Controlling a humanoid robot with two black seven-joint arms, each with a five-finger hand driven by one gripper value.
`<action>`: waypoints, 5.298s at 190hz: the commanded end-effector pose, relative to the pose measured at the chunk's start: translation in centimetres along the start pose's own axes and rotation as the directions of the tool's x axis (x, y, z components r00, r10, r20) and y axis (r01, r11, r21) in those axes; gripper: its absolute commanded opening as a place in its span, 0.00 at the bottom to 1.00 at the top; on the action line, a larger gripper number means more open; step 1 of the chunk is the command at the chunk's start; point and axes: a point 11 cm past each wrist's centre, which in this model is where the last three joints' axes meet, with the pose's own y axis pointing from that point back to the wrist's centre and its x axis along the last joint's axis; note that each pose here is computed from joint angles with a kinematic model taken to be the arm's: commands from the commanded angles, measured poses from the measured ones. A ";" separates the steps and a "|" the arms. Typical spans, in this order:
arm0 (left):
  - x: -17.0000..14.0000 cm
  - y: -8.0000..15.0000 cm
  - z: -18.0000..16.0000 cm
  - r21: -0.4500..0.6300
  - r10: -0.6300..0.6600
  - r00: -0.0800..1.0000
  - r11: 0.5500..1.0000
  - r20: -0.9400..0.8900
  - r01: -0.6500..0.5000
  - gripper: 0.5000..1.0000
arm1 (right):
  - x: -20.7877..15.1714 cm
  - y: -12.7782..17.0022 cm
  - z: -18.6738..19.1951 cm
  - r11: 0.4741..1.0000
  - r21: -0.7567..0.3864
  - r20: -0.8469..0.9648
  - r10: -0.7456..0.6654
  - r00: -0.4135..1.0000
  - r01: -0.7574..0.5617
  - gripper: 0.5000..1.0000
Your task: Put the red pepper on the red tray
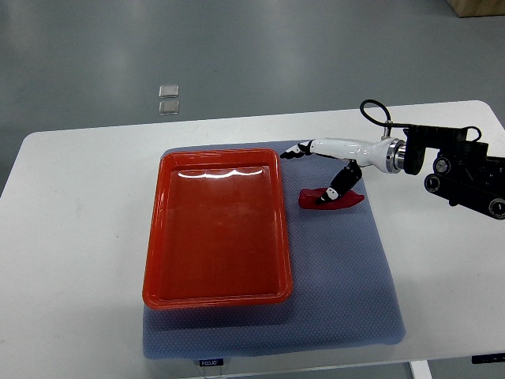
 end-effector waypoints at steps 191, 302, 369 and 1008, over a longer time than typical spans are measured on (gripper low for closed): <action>0.0 0.0 0.0 0.000 0.000 1.000 1.000 0.000 0.000 1.00 | -3.0 0.7 3.5 0.992 -0.107 -0.041 -0.065 0.997 0.060 0.59; 0.0 0.0 0.0 0.000 0.000 1.000 1.000 0.000 0.000 1.00 | -3.3 0.4 3.2 0.993 -0.097 -0.049 -0.078 0.996 0.073 0.23; 0.0 0.0 0.0 0.000 0.000 1.000 1.000 0.000 0.000 1.00 | -3.1 0.4 3.2 0.993 -0.097 -0.050 -0.073 0.996 0.068 0.06; 0.0 0.0 -0.1 0.002 0.001 1.000 1.000 0.001 -0.001 1.00 | 5.2 -0.7 5.7 0.697 -0.409 0.896 0.429 -0.115 -0.588 0.80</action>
